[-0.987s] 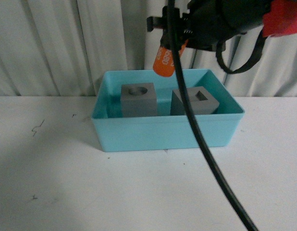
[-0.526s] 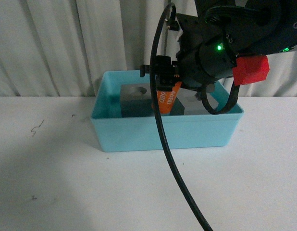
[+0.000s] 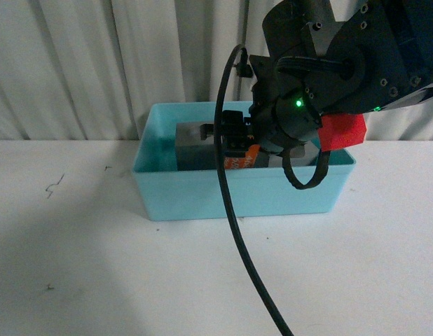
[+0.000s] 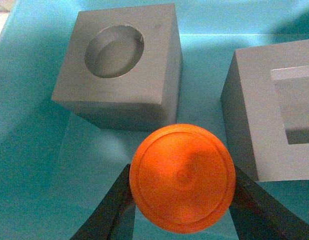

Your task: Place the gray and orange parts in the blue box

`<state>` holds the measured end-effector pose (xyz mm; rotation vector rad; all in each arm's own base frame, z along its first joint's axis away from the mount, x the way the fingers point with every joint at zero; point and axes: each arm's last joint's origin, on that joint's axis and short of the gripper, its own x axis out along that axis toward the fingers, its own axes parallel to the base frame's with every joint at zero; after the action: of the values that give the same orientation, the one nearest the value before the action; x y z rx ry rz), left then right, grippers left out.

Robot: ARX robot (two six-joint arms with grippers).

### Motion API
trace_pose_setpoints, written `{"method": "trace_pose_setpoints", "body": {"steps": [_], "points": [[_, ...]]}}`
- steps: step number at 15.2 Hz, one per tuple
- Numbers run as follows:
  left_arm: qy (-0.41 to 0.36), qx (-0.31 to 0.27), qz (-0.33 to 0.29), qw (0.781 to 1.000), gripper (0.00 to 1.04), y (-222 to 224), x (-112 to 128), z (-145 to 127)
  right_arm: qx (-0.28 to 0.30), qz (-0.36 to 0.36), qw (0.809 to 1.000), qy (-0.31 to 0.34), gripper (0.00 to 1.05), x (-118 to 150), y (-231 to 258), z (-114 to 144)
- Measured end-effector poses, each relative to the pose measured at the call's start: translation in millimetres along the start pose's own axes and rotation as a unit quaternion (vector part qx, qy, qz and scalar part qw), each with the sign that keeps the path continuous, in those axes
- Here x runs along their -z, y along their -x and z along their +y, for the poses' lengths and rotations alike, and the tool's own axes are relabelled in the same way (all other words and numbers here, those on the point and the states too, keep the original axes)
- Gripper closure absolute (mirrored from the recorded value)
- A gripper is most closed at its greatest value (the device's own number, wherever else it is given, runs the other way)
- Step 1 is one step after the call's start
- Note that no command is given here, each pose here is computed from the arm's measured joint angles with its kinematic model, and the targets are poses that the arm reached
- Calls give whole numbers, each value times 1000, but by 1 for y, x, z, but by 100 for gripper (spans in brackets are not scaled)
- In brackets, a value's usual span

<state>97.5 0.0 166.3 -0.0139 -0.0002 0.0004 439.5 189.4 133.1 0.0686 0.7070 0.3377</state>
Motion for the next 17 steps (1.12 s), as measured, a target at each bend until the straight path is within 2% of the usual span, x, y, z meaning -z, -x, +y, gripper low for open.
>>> {"method": "trace_pose_setpoints", "body": {"steps": [7,8,12,13,14,16,17], "points": [[0,0,0,1000,7,0,0,0,11,-1,1000,4,59,2,-5,6],[0,0,0,1000,7,0,0,0,17,-1,1000,9,54,2,-5,5],[0,0,0,1000,7,0,0,0,20,-43,999,7,11,-5,5,5],[0,0,0,1000,7,0,0,0,20,-66,998,6,4,-10,23,5],[0,0,0,1000,7,0,0,0,18,-101,995,2,8,-22,50,2],[0,0,0,1000,7,0,0,0,21,-194,981,-7,6,-49,136,-12],[0,0,0,1000,7,0,0,0,32,-225,974,-10,7,-48,176,-20]]}}
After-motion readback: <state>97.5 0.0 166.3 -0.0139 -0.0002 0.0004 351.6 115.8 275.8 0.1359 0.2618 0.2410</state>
